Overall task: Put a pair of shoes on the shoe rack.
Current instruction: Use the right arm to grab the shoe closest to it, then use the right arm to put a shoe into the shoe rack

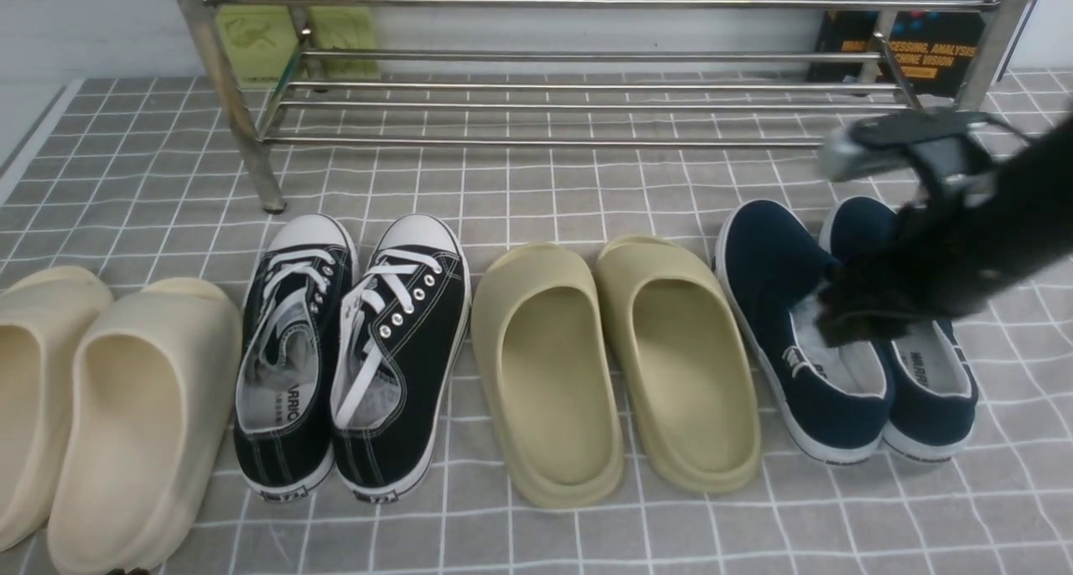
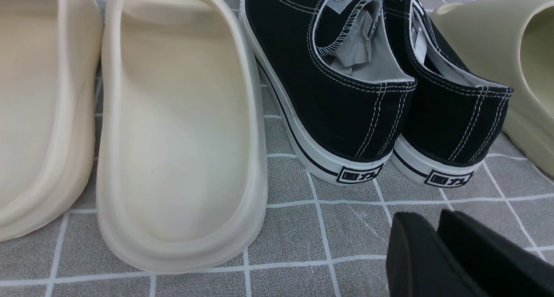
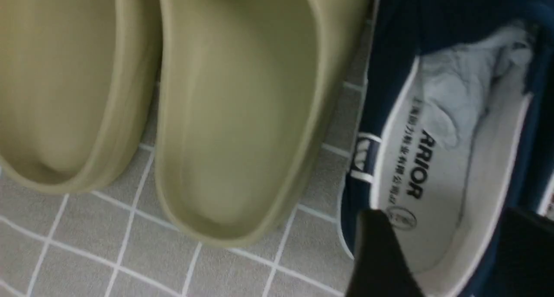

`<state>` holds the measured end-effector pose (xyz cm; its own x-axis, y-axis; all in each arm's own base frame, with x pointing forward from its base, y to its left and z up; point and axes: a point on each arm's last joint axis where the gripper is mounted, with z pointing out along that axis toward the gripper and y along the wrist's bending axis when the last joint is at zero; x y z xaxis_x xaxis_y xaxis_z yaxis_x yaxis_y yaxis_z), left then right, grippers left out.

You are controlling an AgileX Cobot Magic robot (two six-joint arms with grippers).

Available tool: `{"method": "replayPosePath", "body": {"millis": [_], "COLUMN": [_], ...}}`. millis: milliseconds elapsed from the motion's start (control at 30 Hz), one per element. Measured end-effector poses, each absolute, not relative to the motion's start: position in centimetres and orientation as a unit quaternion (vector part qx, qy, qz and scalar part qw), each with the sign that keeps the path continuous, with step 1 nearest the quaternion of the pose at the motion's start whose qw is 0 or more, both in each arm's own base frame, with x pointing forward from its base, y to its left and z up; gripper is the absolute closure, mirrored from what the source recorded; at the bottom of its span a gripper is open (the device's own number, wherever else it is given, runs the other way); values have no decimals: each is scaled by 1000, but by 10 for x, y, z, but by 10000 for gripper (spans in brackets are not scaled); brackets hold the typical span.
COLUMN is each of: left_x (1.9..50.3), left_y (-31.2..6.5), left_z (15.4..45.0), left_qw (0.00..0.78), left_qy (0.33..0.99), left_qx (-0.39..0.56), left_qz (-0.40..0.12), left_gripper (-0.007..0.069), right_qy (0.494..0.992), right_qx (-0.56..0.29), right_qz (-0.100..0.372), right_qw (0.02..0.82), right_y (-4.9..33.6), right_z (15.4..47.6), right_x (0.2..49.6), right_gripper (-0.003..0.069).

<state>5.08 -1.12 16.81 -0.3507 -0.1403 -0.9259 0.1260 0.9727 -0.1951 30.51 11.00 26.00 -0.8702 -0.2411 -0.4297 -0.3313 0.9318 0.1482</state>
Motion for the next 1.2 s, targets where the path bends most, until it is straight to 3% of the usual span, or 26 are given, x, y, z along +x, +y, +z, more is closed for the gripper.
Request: {"method": "replayPosePath", "body": {"millis": [100,200,267,400,500,800,967,1200], "left_x": [51,51,51,51,51,51,51,51], "left_y": [-11,-11,-11,-11,-11,-11,-11,-11], "left_z": [168,168,168,168,168,168,168,168], "left_qw": [570,570,570,570,570,570,570,570], "left_qy": [813,813,813,813,813,813,813,813], "left_qx": [-4,-4,-4,-4,-4,-4,-4,-4], "left_qz": [-117,-117,-117,-117,-117,-117,-117,-117], "left_gripper": [526,523,519,514,512,509,501,498], "right_qy": [963,966,969,970,971,963,955,954], "right_qx": [-160,-165,-168,-162,-155,-165,-177,-181], "right_qz": [93,85,74,70,73,63,34,34], "right_qw": [194,182,164,165,168,201,236,235], "right_y": [127,137,141,141,142,145,149,157], "right_z": [244,220,195,194,201,281,293,323], "right_x": [319,329,338,343,344,352,377,385], "right_gripper": [231,285,413,598,593,590,590,590]}}
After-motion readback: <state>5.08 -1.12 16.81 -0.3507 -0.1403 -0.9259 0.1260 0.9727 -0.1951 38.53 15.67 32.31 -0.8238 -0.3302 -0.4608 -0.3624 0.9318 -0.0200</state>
